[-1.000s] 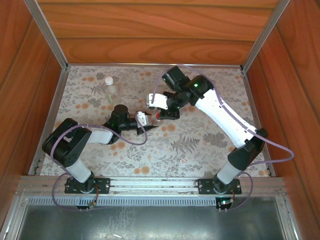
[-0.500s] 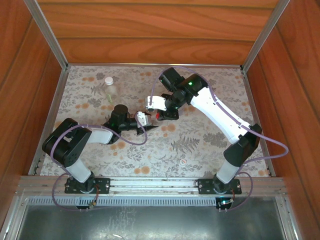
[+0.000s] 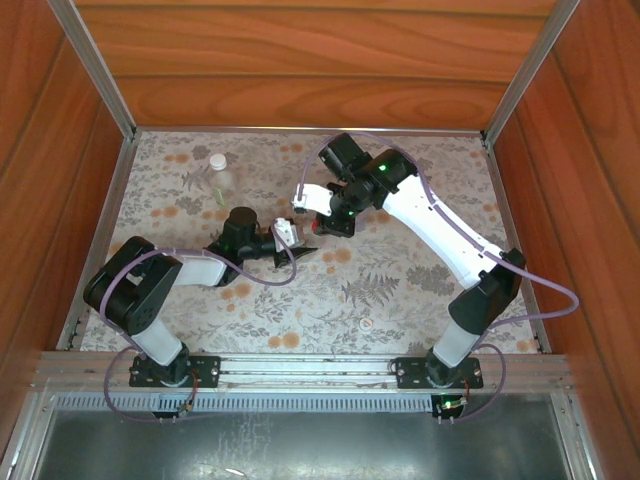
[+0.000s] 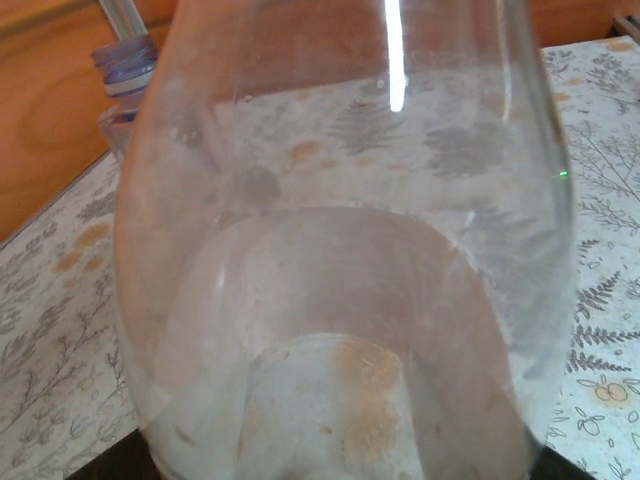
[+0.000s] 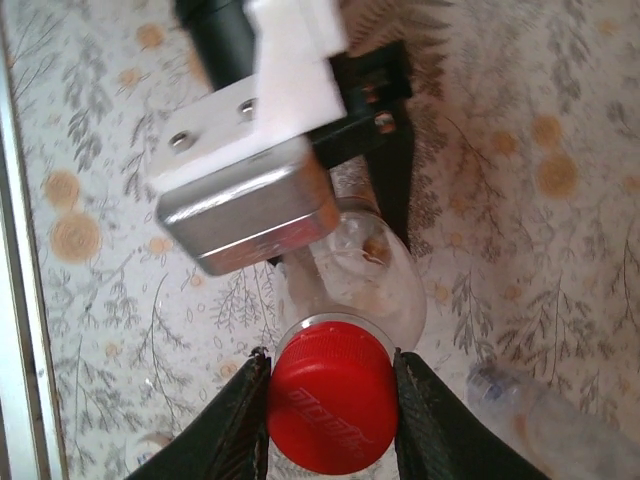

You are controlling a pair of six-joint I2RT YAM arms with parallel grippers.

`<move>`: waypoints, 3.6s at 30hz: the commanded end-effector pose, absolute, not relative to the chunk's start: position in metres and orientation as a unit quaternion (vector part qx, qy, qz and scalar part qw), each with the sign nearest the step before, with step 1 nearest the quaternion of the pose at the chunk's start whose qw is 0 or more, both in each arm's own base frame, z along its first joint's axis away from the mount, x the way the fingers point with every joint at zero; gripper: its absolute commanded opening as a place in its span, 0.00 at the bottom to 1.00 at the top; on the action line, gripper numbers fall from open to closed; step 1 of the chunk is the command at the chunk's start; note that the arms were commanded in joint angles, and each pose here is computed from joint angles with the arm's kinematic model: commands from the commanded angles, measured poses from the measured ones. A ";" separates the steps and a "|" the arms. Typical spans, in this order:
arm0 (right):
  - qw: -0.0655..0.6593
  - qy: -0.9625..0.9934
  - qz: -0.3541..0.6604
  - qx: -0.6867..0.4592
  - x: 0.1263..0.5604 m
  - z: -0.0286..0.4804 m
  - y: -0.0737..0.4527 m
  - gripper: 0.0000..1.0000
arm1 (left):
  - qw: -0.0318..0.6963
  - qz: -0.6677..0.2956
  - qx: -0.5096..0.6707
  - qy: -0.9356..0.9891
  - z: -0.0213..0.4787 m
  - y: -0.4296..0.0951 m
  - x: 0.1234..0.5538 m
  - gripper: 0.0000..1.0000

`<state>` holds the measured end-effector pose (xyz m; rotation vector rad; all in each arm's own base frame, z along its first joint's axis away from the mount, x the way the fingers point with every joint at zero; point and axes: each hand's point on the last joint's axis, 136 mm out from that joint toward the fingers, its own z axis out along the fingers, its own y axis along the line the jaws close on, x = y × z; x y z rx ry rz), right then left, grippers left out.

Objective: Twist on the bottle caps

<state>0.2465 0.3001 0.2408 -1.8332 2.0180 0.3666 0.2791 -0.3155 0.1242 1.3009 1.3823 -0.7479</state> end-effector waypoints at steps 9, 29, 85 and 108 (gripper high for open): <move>0.083 0.977 0.111 -0.163 0.263 0.229 0.278 0.01 | 0.447 -0.248 0.508 0.693 0.065 -0.291 0.291 0.46; 0.244 0.723 0.149 -0.629 0.236 0.260 0.285 0.77 | 0.415 -0.313 0.530 0.670 0.060 -0.295 0.256 0.46; 0.166 0.927 0.313 -0.121 0.268 0.258 0.322 0.03 | 0.562 0.060 0.399 0.722 0.129 -0.221 0.334 0.46; 0.309 0.558 0.233 -0.735 0.162 0.278 0.274 0.67 | 0.391 -0.356 0.604 0.596 0.138 -0.299 0.188 0.46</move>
